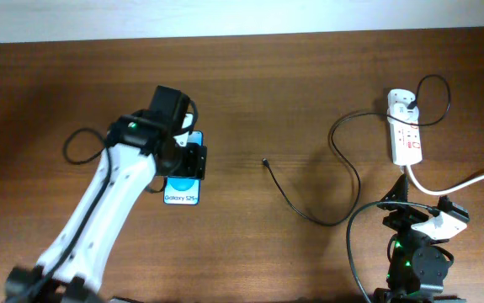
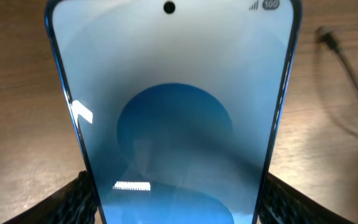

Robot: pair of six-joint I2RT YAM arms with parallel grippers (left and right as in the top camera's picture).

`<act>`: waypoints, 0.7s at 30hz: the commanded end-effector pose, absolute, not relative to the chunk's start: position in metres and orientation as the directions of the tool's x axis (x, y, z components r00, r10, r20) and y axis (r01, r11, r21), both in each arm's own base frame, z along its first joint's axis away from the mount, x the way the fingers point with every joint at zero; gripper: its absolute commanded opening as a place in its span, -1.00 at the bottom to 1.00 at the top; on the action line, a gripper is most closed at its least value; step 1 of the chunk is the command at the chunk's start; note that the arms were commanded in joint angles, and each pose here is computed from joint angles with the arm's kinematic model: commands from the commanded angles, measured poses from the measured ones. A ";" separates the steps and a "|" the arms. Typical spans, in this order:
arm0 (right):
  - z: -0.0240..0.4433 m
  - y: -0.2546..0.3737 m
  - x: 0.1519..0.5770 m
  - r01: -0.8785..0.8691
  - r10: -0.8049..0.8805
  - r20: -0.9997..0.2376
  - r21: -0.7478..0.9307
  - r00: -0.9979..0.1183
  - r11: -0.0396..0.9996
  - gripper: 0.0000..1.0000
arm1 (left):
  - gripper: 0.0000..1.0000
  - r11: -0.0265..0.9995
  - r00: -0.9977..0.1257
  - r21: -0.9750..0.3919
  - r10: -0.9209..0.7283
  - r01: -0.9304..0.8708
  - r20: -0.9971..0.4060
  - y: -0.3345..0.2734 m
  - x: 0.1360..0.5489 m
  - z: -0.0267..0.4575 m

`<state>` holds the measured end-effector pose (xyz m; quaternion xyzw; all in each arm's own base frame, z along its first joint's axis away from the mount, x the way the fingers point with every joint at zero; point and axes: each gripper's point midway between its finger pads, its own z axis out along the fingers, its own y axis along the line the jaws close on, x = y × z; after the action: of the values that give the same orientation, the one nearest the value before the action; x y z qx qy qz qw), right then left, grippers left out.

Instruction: Plug charger to phone and switch on socket

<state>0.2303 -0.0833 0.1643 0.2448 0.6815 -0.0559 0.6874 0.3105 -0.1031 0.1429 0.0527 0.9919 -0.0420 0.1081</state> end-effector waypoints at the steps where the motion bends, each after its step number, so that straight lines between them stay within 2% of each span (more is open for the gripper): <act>1: 0.161 -0.085 0.230 0.419 0.252 -0.966 0.253 0.058 0.872 0.97 | -0.10 0.990 -0.947 -0.141 -0.025 0.021 -0.319 -0.103 0.304 0.187; 5: 0.161 -0.085 0.230 0.419 0.252 -0.966 0.253 0.058 0.872 0.97 | -0.14 0.969 -0.947 -0.183 -0.209 -0.167 -0.245 -0.097 0.282 0.191; 8: 0.161 -0.085 0.230 0.419 0.252 -0.966 0.253 0.058 0.872 0.97 | -0.15 0.947 -0.959 -0.274 -0.219 -0.166 -0.178 -0.114 0.273 0.192; 11: 0.161 -0.083 0.231 0.406 0.254 -0.966 0.254 0.055 0.878 0.97 | -0.16 0.946 -0.959 -0.271 -0.229 -0.179 -0.167 -0.113 0.271 0.191; 12: 0.160 -0.073 0.234 0.355 0.260 -0.965 0.256 0.037 0.899 0.97 | -0.16 0.946 -0.959 -0.272 -0.229 -0.178 -0.168 -0.113 0.272 0.192; 14: 0.158 -0.018 0.245 0.051 0.295 -0.954 0.293 -0.058 0.955 0.97 | -0.18 0.936 -0.950 -0.280 -0.267 -0.215 -0.160 -0.114 0.273 0.192; 16: 0.163 0.033 0.239 -0.225 0.391 -0.908 0.416 -0.152 0.881 0.97 | -0.19 0.930 -0.946 -0.285 -0.282 -0.230 -0.157 -0.114 0.273 0.192; 18: 0.164 0.086 0.214 -0.450 0.455 -0.814 0.579 -0.361 0.680 0.97 | -0.19 0.919 -0.942 -0.301 -0.307 -0.256 -0.135 -0.116 0.271 0.192; 20: 0.159 0.120 0.182 -0.513 0.429 -0.691 0.721 -0.582 0.465 0.97 | -0.20 0.904 -0.930 -0.308 -0.346 -0.296 -0.124 -0.117 0.272 0.192; 21: 0.159 0.125 0.177 -0.522 0.415 -0.679 0.733 -0.606 0.436 0.97 | -0.20 0.902 -0.928 -0.314 -0.350 -0.296 -0.130 -0.117 0.274 0.193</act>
<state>0.2170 0.0825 0.1637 0.0158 0.7238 0.3932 0.5668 0.2689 -0.1129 0.1777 -0.1440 0.9792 -0.1223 0.0735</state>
